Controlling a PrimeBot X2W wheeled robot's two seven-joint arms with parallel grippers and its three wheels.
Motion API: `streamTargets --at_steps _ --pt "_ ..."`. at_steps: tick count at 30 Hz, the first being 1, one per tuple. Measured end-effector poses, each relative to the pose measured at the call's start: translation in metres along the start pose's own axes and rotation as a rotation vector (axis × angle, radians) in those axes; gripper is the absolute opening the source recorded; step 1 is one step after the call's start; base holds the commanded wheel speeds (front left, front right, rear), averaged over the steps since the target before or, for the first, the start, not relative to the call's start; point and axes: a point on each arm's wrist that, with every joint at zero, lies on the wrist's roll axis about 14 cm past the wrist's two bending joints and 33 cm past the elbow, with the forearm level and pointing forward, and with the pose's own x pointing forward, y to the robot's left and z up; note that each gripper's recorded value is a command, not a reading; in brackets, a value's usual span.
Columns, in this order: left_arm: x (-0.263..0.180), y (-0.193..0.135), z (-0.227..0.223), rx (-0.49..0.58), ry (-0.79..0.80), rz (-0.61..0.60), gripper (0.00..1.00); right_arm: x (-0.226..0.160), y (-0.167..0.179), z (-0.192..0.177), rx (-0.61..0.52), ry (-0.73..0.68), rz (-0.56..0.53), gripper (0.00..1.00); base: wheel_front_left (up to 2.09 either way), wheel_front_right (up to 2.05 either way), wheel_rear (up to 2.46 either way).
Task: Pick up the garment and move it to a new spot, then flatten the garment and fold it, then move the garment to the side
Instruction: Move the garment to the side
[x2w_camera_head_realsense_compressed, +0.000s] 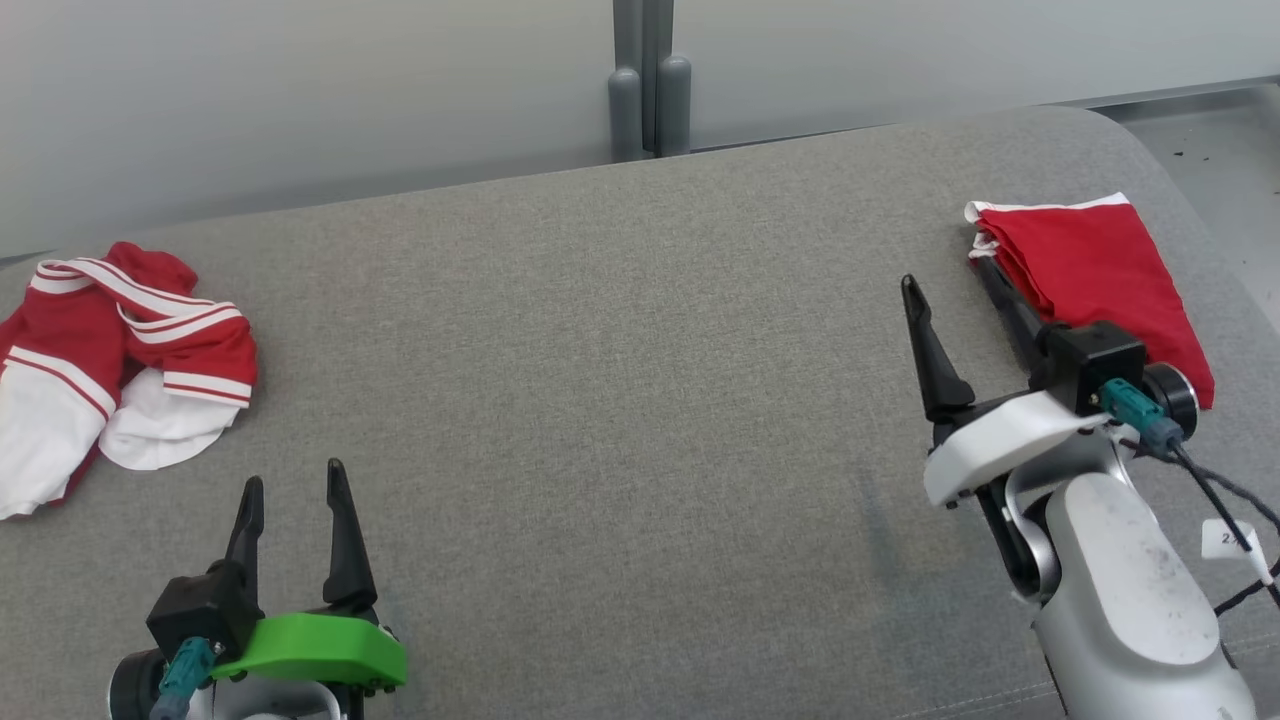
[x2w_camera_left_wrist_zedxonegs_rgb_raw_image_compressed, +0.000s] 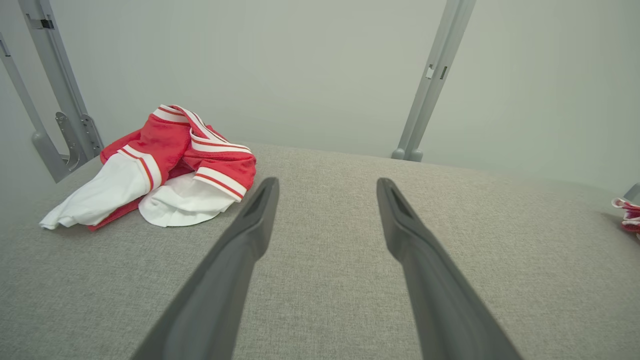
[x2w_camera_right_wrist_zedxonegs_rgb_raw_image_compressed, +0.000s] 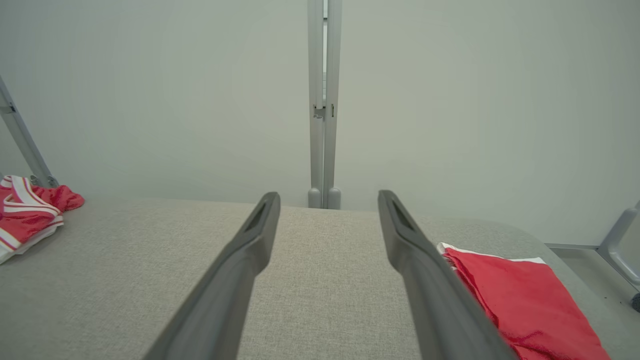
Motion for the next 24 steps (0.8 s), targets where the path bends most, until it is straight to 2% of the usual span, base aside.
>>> streamTargets --at_steps 11,15,24 --pt "-0.023 0.001 -0.003 -0.051 0.008 0.02 1.0 -0.034 0.033 -0.013 0.065 0.033 0.014 1.0 0.0 0.0 0.0" --pt "-0.027 -0.002 -0.002 -0.058 0.004 0.012 1.0 -0.044 0.045 -0.021 0.13 0.055 0.032 1.0 0.0 0.0 0.0" --pt "-0.031 -0.006 -0.006 -0.058 0.027 -0.006 1.0 -0.052 0.054 -0.022 0.163 0.064 0.049 1.0 0.0 0.0 0.0"
